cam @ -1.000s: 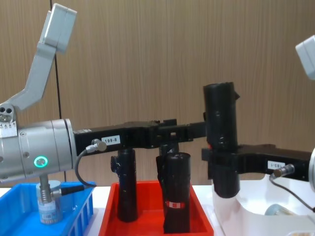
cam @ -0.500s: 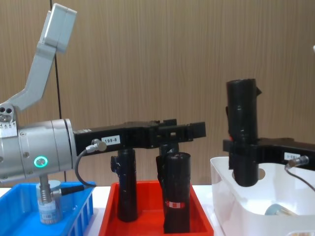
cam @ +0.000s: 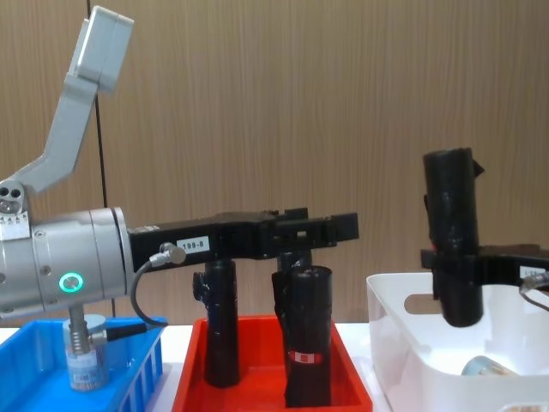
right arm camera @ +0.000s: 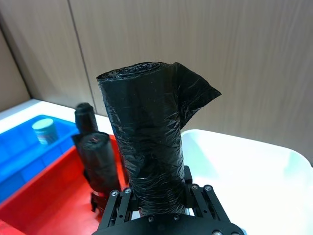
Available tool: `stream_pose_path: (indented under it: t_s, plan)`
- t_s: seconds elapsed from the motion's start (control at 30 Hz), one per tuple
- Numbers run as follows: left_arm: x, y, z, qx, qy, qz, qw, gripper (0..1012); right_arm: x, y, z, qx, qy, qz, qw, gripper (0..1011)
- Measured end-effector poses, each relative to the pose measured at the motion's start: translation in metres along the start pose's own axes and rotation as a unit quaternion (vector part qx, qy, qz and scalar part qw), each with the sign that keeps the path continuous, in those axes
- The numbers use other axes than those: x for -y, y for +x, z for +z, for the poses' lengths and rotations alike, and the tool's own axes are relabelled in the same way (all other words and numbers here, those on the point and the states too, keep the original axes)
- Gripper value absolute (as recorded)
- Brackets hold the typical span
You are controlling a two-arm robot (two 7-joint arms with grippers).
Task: Pick the cotton swabs from the blue box and place them into the white box.
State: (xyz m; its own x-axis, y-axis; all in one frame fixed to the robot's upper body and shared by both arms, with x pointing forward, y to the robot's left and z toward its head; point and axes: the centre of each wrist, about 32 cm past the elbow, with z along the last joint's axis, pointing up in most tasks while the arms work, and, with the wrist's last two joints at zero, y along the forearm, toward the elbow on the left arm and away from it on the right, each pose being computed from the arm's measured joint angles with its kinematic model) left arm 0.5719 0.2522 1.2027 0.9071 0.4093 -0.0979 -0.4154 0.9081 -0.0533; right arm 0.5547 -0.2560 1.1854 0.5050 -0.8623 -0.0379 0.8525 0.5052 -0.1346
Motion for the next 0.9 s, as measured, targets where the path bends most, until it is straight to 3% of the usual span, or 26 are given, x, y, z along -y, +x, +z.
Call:
stream_pose_path:
  t_s: [0.5, 0.6, 0.9]
  plan:
    - [0.0000, 0.0000, 0.0000, 0.000, 0.000, 0.000, 1.0000, 1004, -0.002, 0.012, 0.002, 0.008, -0.057, -0.030, 0.9979, 482]
    - [0.0000, 0.0000, 0.0000, 0.000, 0.000, 0.000, 1.0000, 1004, -0.002, 0.013, 0.003, 0.010, -0.064, -0.032, 0.9974, 532]
    - [0.0000, 0.0000, 0.0000, 0.000, 0.000, 0.000, 1.0000, 1004, 0.000, 0.012, 0.006, 0.013, -0.073, -0.031, 0.9968, 813]
